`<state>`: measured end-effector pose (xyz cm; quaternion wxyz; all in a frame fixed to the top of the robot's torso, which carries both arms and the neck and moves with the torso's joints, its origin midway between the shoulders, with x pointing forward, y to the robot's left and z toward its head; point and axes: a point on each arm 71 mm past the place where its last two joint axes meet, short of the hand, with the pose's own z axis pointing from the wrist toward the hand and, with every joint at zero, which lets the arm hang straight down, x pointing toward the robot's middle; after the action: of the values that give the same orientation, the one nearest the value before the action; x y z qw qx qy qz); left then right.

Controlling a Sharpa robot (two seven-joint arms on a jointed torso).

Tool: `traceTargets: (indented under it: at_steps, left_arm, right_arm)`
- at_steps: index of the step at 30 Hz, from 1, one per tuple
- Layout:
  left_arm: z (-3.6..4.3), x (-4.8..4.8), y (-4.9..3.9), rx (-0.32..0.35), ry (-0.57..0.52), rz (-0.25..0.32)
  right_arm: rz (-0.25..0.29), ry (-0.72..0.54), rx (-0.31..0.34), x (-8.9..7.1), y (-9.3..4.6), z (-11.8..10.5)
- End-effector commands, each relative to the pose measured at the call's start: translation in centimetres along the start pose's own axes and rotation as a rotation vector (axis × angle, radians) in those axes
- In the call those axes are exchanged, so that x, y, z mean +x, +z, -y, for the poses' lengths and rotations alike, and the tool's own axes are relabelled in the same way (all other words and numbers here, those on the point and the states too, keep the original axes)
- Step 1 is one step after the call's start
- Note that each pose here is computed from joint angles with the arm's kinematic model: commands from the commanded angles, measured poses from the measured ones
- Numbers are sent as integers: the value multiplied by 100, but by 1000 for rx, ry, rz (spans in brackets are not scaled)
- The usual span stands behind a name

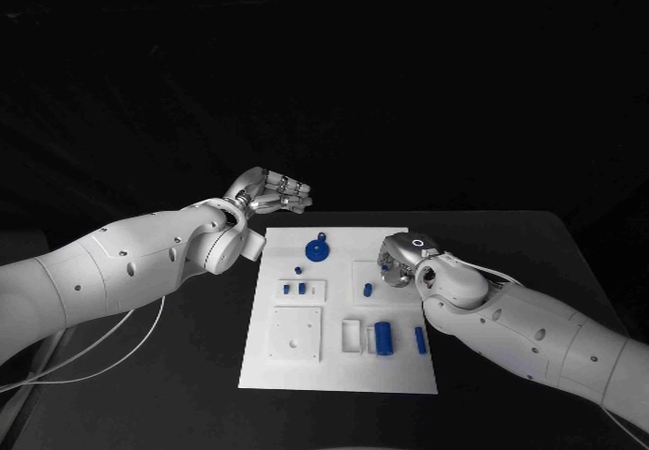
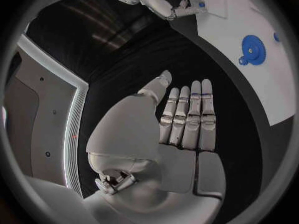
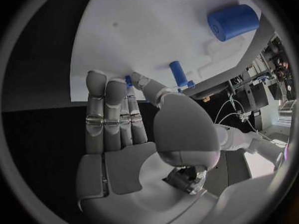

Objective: Assemble the parts on the task board

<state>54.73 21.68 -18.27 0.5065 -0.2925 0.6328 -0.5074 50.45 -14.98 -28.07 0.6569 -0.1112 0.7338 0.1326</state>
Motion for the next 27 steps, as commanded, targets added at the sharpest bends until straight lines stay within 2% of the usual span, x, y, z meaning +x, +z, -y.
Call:
traceTargets:
  at_steps: [1,11,27]
  left_arm:
    - [27,22,7,15,-12,-14]
    - [29,30,10,15,-13,-17]
    - [22,8,4,14,-11,-12]
  right_arm:
    - [-101,-14,-13,205,-49,-52]
    - [-85,-42,-4,213,-47,-75]
    - [3,-32,26,134,-69,-64]
